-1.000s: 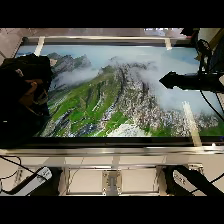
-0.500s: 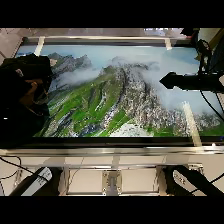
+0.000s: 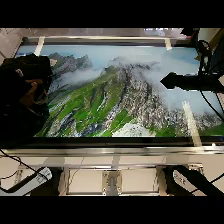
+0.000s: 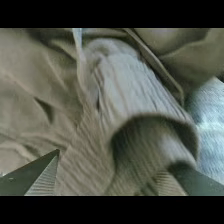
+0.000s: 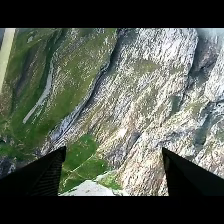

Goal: Fold the clothes and pants, and hang the long-sleeved shirts on hangers.

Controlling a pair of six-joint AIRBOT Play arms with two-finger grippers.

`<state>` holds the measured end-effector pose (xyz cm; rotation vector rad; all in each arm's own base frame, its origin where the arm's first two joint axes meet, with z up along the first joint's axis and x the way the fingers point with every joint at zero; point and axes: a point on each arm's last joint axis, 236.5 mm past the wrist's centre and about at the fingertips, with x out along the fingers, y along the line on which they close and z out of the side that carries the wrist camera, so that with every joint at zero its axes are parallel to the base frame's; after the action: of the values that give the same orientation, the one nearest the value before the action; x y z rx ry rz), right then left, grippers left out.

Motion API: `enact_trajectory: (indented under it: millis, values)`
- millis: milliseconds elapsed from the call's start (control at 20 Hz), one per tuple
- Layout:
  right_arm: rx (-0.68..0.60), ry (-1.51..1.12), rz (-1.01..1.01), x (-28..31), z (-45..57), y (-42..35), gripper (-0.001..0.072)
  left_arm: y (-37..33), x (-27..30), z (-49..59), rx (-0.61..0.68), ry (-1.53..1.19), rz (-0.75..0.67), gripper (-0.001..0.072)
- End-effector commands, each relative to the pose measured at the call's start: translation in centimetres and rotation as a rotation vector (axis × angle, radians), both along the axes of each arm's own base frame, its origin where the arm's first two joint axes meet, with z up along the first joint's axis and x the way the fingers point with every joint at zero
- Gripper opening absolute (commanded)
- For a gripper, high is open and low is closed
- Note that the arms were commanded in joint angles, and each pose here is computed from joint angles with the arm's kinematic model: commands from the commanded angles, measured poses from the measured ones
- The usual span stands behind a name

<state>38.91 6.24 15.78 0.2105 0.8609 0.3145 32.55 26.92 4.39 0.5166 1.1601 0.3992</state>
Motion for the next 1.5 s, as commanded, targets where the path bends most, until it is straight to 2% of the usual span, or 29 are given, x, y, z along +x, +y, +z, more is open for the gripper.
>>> enact_trajectory:
  millis: [0,50,100,300,400,500,550,650,750,850,950,1100,1200,1350,1450]
  values:
    - [0.002,0.001,-0.001,0.0,0.0,0.0,0.0679,0.9,1.1,-1.2,0.028,0.008,-0.024,0.0435]
    - [0.002,0.001,0.000,0.0,0.0,0.0,0.0678,0.9,1.3,-1.2,0.029,0.007,-0.027,0.0100]
    - [0.004,0.001,0.000,0.0,0.0,0.1,0.0678,0.9,1.4,-1.1,0.031,0.002,-0.028,0.0005]
    - [0.015,-0.002,0.008,-0.4,0.5,0.4,0.0678,1.2,1.6,4.2,0.052,-0.129,0.053,0.0008]
    - [0.015,-0.001,0.032,-1.6,1.6,0.8,0.0678,-0.4,2.0,10.7,0.056,-0.322,0.098,0.0008]
    - [0.001,-0.009,0.067,-3.0,3.7,1.2,0.0678,-5.2,2.5,17.6,-0.008,-0.555,0.058,0.0008]
    - [-0.019,-0.029,0.079,-3.7,5.3,1.1,0.0678,-8.8,2.6,20.3,-0.071,-0.654,-0.005,0.0008]
    - [-0.089,-0.107,0.076,-4.8,9.2,0.2,0.0678,-18.1,2.1,25.0,-0.294,-0.837,-0.177,0.0008]
    - [-0.191,-0.238,0.024,-5.6,14.1,-1.8,0.0677,-27.4,1.1,27.6,-0.646,-0.930,-0.314,0.0007]
    - [-0.305,-0.363,-0.057,-6.6,19.0,-4.4,0.0678,-36.1,0.1,28.1,-0.963,-0.871,-0.455,0.0007]
    - [-0.405,-0.455,-0.147,-7.8,23.1,-7.1,0.0678,-43.9,-0.6,25.7,-1.136,-0.695,-0.577,0.0007]
    - [-0.503,-0.519,-0.248,-9.3,26.4,-9.9,0.0678,-57.2,-2.0,18.4,-1.235,-0.379,-0.749,0.0007]
    - [-0.523,-0.514,-0.266,-9.4,26.4,-10.5,0.0678,-65.2,-3.1,13.2,-1.265,-0.274,-0.813,0.0007]
    - [-0.535,-0.485,-0.269,-8.4,25.6,-10.9,0.0678,-74.5,-5.3,5.0,-1.370,-0.131,-0.740,0.0006]
    - [-0.539,-0.459,-0.265,-7.4,24.8,-11.2,0.0677,-78.5,-6.0,1.5,-1.369,-0.055,-0.740,0.0006]
